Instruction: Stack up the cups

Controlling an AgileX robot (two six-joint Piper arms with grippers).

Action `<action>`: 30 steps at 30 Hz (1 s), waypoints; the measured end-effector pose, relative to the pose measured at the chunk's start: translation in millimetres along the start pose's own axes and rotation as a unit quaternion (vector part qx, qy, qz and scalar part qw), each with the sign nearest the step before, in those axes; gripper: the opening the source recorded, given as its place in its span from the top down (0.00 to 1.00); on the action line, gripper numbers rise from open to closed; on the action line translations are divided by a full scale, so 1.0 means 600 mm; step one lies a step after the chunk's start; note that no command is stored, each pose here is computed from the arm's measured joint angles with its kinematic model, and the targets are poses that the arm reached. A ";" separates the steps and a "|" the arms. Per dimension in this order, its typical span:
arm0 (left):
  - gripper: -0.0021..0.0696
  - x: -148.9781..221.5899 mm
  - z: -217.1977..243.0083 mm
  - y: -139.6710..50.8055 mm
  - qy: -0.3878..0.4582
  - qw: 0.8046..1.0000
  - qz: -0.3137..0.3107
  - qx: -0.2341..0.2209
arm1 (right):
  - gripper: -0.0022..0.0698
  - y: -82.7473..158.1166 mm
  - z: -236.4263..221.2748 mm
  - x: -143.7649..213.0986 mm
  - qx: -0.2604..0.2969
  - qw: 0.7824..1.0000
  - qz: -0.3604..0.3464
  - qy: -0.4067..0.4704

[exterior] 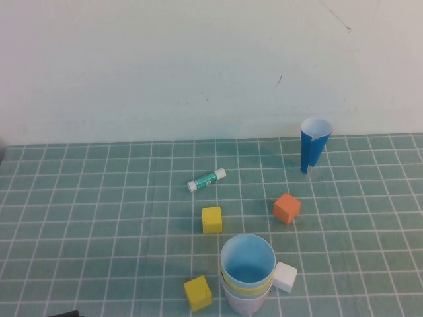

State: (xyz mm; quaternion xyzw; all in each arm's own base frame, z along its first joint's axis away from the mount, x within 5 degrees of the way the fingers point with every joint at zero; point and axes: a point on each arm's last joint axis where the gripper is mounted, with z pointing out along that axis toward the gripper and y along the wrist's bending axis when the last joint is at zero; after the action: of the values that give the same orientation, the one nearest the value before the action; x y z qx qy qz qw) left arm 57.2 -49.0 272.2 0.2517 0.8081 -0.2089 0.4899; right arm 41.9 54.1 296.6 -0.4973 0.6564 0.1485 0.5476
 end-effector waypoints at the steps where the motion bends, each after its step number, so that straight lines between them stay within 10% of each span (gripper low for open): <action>1: 0.97 0.000 0.000 0.000 0.000 1.000 0.000 0.000 | 0.97 -0.002 0.000 -0.002 0.006 1.000 -0.002 -0.007; 10: 0.97 0.000 0.000 0.000 0.000 1.000 0.000 0.000 | 0.97 -0.005 0.002 -0.004 0.024 0.999 -0.006 -0.027; 17: 0.97 0.000 0.000 0.000 0.001 1.000 0.000 0.000 | 0.97 -0.017 0.014 0.054 0.167 0.985 0.040 -0.015; 30: 0.97 0.000 0.000 0.000 0.001 1.000 0.000 0.000 | 0.97 -0.024 -0.015 0.150 0.460 0.875 0.124 0.083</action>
State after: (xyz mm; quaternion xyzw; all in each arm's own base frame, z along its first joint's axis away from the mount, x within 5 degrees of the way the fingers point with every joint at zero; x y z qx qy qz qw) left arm 57.2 -49.0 272.1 0.2519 0.8085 -0.2087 0.4893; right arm 57.3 -3.5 226.7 -0.1145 0.7503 -0.1449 0.6347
